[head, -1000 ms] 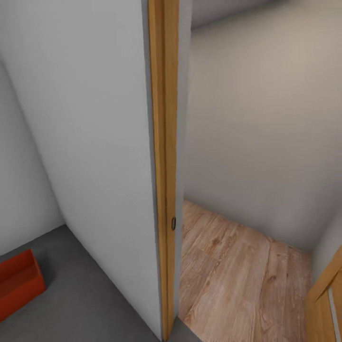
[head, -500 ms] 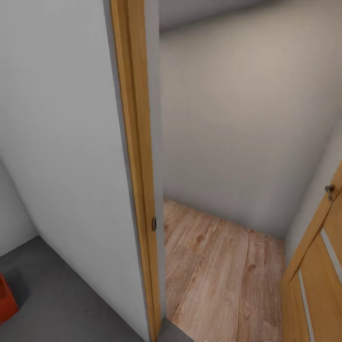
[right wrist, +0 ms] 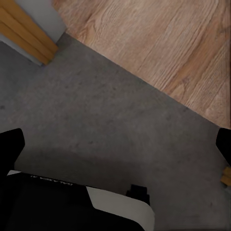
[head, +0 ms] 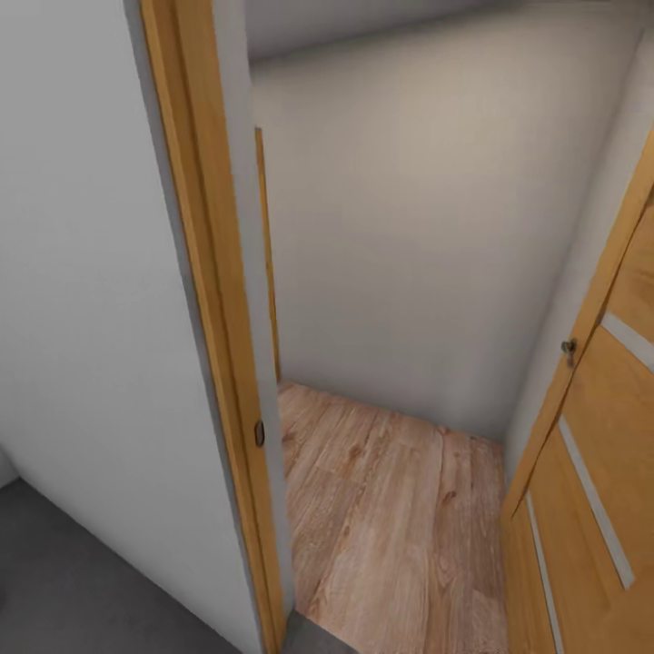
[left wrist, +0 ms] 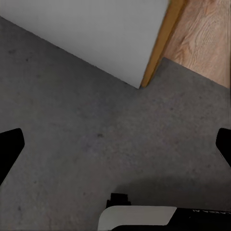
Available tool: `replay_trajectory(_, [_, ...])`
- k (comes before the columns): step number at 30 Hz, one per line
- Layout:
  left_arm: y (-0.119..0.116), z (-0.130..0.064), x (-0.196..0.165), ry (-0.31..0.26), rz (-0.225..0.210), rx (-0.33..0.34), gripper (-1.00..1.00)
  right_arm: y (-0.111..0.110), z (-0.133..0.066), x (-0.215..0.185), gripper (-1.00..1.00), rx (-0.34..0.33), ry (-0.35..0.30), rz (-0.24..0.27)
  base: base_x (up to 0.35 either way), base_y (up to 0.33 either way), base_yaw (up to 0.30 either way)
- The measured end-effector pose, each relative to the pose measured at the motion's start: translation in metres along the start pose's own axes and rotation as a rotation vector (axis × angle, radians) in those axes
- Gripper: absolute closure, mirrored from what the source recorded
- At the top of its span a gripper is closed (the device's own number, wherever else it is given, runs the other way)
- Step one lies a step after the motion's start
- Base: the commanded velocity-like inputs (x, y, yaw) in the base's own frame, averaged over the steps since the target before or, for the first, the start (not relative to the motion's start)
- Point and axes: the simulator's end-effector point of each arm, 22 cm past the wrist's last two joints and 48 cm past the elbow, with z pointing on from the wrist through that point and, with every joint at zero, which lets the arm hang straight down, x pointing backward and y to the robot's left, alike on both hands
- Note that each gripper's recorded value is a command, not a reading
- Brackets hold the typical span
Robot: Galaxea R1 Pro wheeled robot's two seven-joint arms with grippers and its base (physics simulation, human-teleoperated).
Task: Move the two storage containers from the living room to the garage. In the garage, place one container on the floor and stack the other container on top of it (either order is fine).
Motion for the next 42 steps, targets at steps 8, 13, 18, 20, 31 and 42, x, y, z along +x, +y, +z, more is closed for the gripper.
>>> replay_trajectory(8, [-0.004,-0.004,0.000,-0.033,0.001,0.005,-1.00,0.000,0.000,0.001,-1.00,0.000,0.003,-0.001,0.000,0.000,-0.227])
replay_trajectory(13, [-0.012,-0.004,0.000,-0.033,-0.001,0.017,-1.00,0.000,0.000,0.001,-1.00,0.000,0.003,-0.001,0.000,0.000,-0.239])
replay_trajectory(18, [-0.031,-0.004,0.002,-0.029,-0.007,0.045,-1.00,0.000,0.000,0.001,-1.00,0.000,0.003,-0.001,0.000,0.000,-0.240])
replay_trajectory(20, [-0.040,-0.005,0.003,-0.028,-0.012,0.054,-1.00,0.000,0.000,0.001,-1.00,0.000,0.002,-0.001,0.000,0.000,-0.240])
replay_trajectory(31, [-0.044,-0.005,0.004,-0.025,-0.020,0.054,-1.00,0.000,0.000,0.001,-1.00,0.000,0.002,-0.001,0.000,0.000,-0.238])
replay_trajectory(42, [-0.043,-0.005,0.004,-0.025,-0.021,0.052,-1.00,0.000,0.000,0.001,-1.00,0.000,0.001,-0.001,0.000,0.000,-0.264])
